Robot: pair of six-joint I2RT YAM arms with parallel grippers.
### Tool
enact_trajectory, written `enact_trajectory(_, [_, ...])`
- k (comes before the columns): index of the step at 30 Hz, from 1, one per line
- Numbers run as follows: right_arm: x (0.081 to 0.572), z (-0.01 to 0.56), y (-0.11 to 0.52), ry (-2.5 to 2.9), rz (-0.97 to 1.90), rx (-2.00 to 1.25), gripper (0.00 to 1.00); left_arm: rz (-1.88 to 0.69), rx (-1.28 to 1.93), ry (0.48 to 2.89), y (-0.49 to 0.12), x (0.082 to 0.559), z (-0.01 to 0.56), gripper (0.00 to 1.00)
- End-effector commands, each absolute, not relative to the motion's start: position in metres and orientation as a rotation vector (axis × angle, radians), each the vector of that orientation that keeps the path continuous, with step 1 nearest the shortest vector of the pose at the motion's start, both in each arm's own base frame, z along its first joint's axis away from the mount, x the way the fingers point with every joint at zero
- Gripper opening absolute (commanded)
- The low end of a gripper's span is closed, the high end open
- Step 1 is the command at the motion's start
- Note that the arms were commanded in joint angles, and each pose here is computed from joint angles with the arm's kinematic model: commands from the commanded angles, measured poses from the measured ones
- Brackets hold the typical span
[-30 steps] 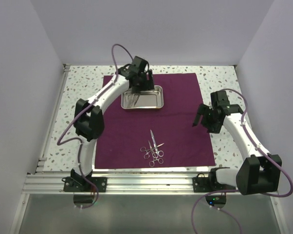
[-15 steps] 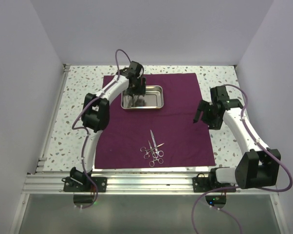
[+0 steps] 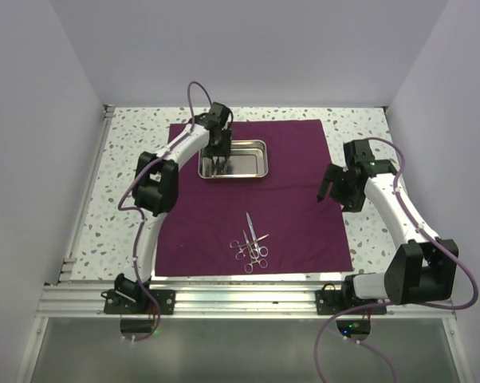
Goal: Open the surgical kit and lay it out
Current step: Pick up the medical item from the container.
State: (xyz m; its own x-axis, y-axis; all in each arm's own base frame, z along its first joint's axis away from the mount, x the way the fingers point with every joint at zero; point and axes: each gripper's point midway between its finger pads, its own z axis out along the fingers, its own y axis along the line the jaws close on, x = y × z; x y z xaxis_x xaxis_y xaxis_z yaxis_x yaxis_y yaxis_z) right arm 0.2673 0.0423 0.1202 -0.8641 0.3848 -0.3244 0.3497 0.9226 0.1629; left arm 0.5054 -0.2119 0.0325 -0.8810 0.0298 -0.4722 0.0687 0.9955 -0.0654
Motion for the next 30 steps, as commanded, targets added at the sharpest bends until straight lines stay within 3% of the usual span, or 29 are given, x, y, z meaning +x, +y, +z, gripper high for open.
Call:
enact_trajectory(1, [0.273,0.132,0.04,2.703,0.131,0.527,0.81,-0.096,0.08,2.588,-0.205,0.52,0.043,0.52])
enact_trajectory(12, [0.274,0.138,0.04,2.697,0.137,0.547,0.81,-0.101,0.083,2.638,-0.204,0.514,0.015,0.0])
enact_trajectory(17, [0.277,0.139,0.041,2.696,0.142,0.548,0.81,-0.084,0.049,2.607,-0.201,0.524,0.032,0.0])
enact_trajectory(26, [0.288,0.144,0.043,2.667,0.161,0.538,0.81,-0.199,-0.017,2.365,-0.212,0.559,0.149,0.0])
enact_trajectory(30, [0.29,0.149,0.043,2.655,0.164,0.519,0.81,-0.239,-0.037,2.329,-0.212,0.557,0.174,0.0])
